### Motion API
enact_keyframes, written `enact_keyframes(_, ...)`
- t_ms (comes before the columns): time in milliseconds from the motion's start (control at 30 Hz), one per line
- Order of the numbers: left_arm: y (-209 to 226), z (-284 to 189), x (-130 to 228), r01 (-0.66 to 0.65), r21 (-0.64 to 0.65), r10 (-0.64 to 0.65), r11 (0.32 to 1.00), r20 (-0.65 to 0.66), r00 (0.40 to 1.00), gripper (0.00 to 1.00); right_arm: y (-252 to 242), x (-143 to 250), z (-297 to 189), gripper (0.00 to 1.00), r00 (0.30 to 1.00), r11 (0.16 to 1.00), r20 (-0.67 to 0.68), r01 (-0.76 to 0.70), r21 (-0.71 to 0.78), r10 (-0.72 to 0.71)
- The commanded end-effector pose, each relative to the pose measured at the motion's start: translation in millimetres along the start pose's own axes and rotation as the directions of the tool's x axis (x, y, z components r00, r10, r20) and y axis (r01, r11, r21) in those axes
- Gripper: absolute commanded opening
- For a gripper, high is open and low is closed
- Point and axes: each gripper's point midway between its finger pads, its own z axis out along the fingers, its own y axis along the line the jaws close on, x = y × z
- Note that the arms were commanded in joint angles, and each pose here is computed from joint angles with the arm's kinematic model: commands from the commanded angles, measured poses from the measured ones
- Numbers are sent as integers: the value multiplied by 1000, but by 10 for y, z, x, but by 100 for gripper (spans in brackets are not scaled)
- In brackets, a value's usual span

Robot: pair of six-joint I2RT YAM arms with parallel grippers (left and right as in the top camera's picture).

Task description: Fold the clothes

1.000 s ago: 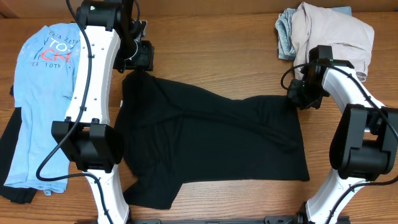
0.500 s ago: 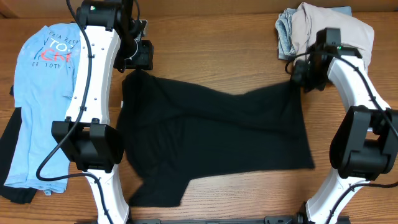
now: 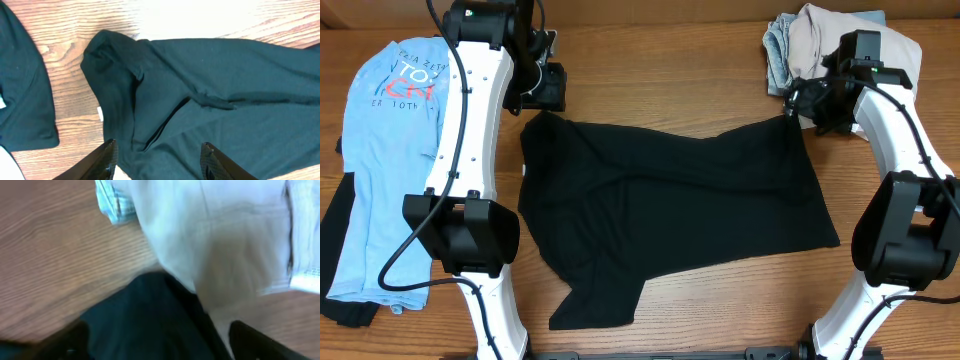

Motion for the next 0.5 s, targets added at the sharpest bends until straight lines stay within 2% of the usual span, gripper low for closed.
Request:
enact_keyframes(0, 16, -362, -115, 35, 5, -36, 999, 100, 994, 56, 110, -179, -382, 97, 998, 999, 63, 12, -33, -10)
enact_keyframes(200, -69, -973, -76, 76, 28, -80, 997, 206, 975, 57, 223, -117, -1383, 100, 988, 998, 149, -27, -57, 35)
enact_keyframes(367, -230, -1362, 70, 83, 54, -95, 995, 284, 954, 57, 162, 306, -2056, 100, 982, 995, 158, -94, -40, 99)
enact_keyframes(467, -301, -1501, 255, 79, 26, -83, 997, 296, 951, 56, 41, 579, -2347, 100, 980, 992, 162, -122, 15, 118)
